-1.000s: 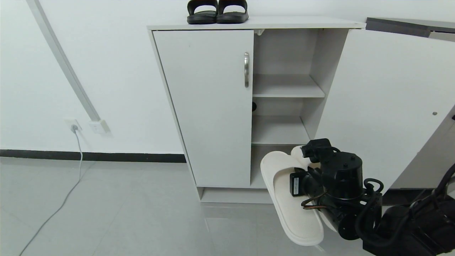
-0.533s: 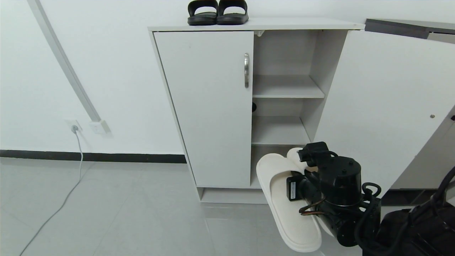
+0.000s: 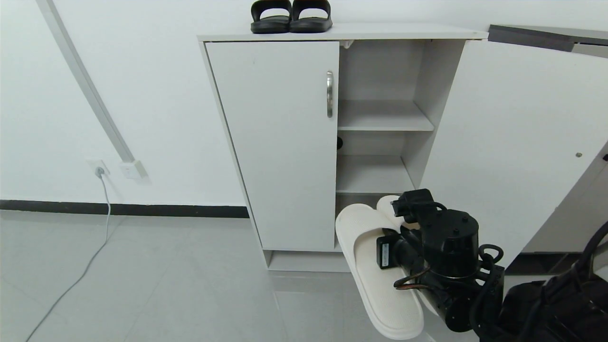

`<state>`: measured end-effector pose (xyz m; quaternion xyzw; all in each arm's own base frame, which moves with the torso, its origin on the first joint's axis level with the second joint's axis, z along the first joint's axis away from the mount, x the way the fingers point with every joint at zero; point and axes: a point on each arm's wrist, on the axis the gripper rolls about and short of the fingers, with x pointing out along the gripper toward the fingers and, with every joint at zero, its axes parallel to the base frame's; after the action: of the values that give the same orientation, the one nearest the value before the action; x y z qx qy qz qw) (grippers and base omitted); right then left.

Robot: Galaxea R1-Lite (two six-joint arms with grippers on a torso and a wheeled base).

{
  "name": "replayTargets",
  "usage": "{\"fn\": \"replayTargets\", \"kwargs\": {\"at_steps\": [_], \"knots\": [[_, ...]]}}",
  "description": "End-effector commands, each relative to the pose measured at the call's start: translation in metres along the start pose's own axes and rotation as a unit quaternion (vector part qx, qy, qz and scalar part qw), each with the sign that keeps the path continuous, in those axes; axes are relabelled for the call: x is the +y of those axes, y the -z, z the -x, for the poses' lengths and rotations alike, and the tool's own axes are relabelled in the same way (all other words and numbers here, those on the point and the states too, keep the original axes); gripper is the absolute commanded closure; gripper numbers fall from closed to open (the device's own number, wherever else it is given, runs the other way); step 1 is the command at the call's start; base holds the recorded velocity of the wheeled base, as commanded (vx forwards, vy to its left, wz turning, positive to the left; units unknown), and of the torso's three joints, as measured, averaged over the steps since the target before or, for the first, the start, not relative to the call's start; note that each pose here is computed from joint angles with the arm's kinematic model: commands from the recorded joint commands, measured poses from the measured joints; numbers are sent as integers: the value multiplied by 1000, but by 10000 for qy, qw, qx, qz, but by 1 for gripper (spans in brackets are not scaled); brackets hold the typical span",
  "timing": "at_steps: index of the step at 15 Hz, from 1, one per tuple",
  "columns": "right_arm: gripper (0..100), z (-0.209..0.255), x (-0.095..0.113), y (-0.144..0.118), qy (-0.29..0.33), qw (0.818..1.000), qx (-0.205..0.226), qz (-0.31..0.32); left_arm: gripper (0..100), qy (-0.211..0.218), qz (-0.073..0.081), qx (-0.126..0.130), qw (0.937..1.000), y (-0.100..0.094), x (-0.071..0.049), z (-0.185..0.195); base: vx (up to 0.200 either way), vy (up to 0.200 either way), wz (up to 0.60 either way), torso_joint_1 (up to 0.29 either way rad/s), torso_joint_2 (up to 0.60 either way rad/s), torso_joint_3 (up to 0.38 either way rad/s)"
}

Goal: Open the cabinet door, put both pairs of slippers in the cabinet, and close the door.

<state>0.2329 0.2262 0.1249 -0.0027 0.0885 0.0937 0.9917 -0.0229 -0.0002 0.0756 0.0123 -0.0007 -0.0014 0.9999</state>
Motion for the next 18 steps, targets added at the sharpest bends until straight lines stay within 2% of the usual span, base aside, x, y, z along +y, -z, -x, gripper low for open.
{"fn": "replayTargets", "kwargs": {"at_steps": [1, 3, 5, 6, 8, 12, 18], "knots": [[100, -12, 7, -9, 259, 9994, -184, -128, 100, 2, 8, 6, 10000, 0, 0, 0, 0, 0, 0, 0, 0, 0], [100, -34, 16, -9, 898, 9950, -357, -236, 100, 9, -7, 6, 10000, 0, 0, 0, 0, 0, 0, 0, 0, 0], [100, -40, 20, -6, 958, 9947, -315, -182, 100, 9, -15, 6, 10000, 0, 0, 0, 0, 0, 0, 0, 0, 0], [100, -45, 23, -8, 1021, 9947, -137, -64, 100, 9, -15, 6, 10000, 0, 0, 0, 0, 0, 0, 0, 0, 0], [100, -54, 28, -9, 1215, 9923, -88, -201, 100, 9, -22, 6, 10000, 0, 0, 0, 0, -200, 0, 2, 5, 7], [100, -58, 30, -4, 1267, 9918, -51, -167, 100, 17, -22, 6, 10000, 0, 0, 0, 0, -200, 0, -1, 4, 1], [100, -64, 34, 3, 1222, 9924, 5, -120, 100, 2, 47, 6, 10000, 0, 0, 0, 0, 0, 0, 0, 0, 0]]}}
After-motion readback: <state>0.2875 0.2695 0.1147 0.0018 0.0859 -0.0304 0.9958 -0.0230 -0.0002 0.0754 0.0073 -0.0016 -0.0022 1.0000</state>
